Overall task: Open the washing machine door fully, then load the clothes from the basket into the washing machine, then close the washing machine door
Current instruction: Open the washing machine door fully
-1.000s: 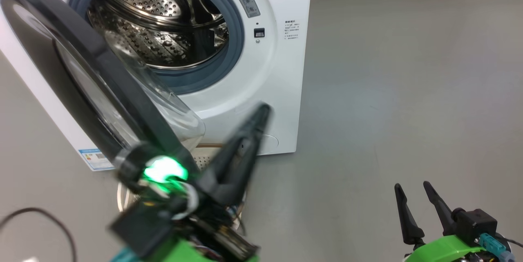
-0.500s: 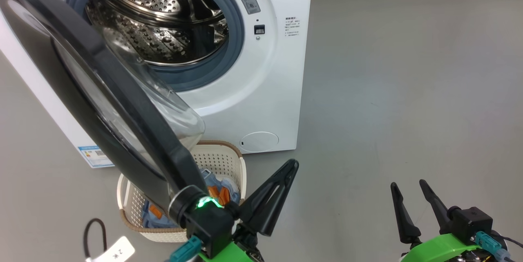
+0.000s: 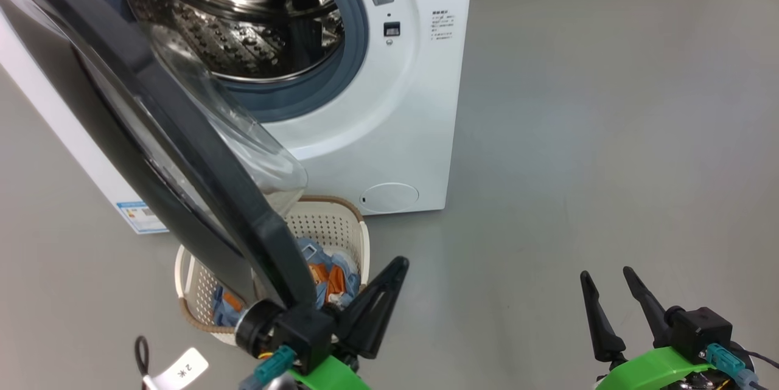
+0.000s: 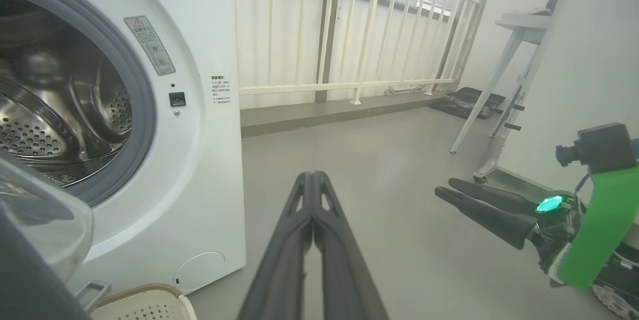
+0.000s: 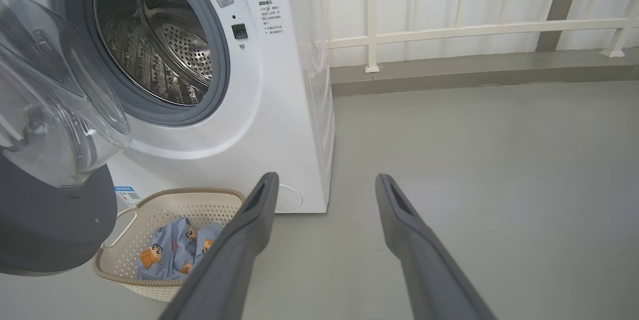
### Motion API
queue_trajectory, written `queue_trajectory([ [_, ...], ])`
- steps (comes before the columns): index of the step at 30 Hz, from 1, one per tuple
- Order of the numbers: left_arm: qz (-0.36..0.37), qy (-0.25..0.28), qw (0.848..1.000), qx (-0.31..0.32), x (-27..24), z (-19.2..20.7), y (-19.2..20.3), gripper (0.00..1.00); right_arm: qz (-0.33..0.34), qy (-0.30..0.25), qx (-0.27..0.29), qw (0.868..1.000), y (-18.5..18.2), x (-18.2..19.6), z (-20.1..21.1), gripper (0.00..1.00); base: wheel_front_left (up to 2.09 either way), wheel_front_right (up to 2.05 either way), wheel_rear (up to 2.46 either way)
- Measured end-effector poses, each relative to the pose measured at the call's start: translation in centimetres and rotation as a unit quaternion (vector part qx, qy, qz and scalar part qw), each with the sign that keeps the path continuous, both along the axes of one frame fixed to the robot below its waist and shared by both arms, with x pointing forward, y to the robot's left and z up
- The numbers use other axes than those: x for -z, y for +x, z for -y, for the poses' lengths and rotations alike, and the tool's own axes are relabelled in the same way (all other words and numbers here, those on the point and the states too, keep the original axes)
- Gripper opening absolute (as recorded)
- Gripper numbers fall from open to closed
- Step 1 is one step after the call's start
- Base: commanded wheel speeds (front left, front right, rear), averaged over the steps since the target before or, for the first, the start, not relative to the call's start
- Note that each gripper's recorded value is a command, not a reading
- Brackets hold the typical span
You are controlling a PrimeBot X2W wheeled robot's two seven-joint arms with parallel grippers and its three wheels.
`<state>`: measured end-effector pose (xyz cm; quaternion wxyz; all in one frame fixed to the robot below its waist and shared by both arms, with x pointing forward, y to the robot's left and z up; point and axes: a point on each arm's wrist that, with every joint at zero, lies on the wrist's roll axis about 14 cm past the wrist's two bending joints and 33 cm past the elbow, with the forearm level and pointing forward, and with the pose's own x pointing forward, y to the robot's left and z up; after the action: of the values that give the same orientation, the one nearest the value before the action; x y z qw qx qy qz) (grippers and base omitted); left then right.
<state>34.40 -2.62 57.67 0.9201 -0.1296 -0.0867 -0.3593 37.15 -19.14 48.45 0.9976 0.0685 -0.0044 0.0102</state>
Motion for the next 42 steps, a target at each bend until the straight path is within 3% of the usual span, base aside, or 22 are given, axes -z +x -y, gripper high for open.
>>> queue_trajectory([
  [20, -0.038, 0.01, 0.995, -0.092, 3.0, -4.4, 3.1, 0.0, -0.021, 0.003, -0.035, 0.999, 2.3, 1.5, -2.5, 1.0, 0.0, 0.0, 0.0],
  [42, -0.058, 0.012, 0.992, -0.111, 4.2, -5.4, 4.2, 0.0, -0.032, 0.005, -0.04, 0.999, 3.1, 2.3, -2.9, 1.0, 0.0, 0.0, 0.0],
])
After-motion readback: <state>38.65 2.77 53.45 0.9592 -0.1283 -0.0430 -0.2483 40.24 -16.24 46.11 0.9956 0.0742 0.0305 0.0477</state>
